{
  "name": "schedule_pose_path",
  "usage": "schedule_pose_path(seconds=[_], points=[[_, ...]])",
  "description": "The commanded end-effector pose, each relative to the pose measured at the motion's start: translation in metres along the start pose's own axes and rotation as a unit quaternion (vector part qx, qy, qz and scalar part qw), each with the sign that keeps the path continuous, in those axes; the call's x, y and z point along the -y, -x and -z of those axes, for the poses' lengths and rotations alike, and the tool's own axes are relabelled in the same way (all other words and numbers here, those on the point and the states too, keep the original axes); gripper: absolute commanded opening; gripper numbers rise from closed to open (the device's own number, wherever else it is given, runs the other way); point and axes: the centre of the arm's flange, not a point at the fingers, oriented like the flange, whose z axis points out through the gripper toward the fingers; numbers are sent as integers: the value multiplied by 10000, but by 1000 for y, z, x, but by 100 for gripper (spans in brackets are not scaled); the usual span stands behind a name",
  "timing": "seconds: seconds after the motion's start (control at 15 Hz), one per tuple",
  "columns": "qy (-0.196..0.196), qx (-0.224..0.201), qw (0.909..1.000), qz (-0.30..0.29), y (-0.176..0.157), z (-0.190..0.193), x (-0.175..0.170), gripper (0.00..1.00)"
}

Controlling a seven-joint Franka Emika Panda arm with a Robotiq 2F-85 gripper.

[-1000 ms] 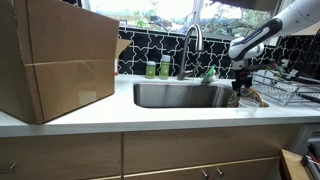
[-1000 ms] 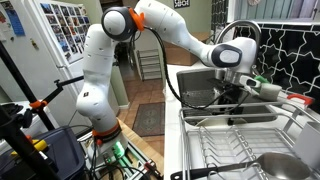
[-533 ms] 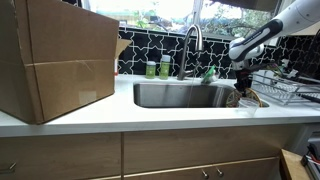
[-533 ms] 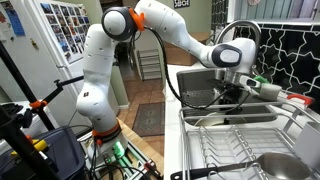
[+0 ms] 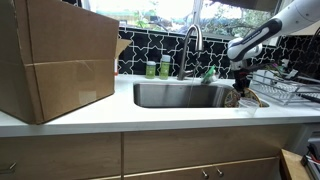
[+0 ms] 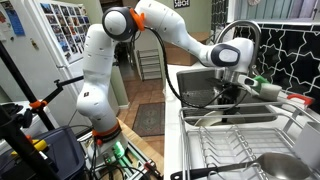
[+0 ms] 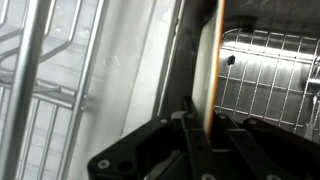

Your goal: Rinse the plate with the water, then put it on the dish rack

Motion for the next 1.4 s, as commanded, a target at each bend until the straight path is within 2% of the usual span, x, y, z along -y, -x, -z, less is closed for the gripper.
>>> schedule_pose_path(seconds=[0.0, 0.33, 0.67, 1.0, 1.33], points=[[-421, 171, 9989, 136, 10, 0, -10, 3], [-1106, 192, 9936, 138, 28, 18, -47, 3], [-1279, 239, 9914, 121, 37, 25, -66, 3], [-1527, 76, 9882, 43, 30, 15, -49, 3], [-1944, -194, 9807, 0, 23, 21, -41, 3]])
